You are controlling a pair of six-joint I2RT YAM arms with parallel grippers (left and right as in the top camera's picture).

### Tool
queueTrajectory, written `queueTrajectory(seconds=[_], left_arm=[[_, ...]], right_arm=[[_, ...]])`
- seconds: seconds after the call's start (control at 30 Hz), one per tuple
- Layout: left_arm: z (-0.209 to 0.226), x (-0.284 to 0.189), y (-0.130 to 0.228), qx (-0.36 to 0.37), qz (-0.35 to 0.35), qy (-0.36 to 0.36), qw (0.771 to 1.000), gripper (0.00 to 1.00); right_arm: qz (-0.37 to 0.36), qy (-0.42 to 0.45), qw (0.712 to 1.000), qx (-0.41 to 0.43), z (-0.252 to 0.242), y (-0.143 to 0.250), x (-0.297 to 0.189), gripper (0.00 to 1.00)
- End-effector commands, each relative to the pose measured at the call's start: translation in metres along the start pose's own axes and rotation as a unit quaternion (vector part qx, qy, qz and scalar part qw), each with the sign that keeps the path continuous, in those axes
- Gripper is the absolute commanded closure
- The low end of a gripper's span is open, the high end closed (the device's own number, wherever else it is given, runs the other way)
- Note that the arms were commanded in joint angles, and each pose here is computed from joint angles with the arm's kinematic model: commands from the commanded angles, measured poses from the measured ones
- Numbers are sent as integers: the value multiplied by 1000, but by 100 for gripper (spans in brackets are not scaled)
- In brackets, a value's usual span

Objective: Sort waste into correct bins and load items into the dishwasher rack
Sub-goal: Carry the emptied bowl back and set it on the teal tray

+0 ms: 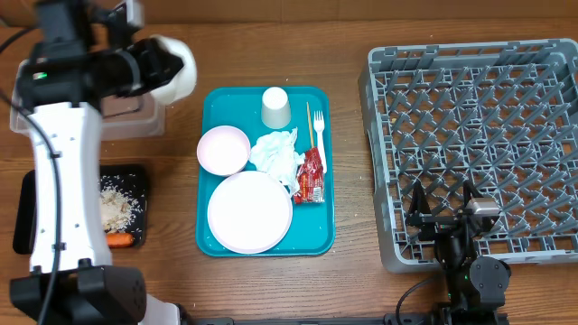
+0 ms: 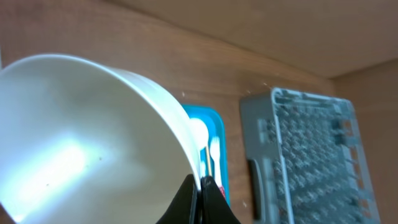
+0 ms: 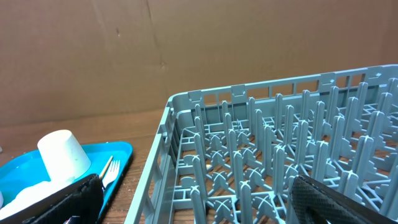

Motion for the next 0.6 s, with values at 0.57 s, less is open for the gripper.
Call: queueTrajectory(seconds=[0.57], left_arm=[[-14, 160, 44, 53, 70, -231, 969, 96]], right_arm=[[-4, 6, 1000, 1, -2, 1, 0, 0]])
Point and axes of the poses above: each gripper's point midway between its finger pads, its own x axis out along the fingers, its own z axis along the line the jaws close on, y = z × x, the point moved 6 cm from there along -x, back along the fingers, and after that the axes turned 9 degrees about x, right-handed, at the moved point
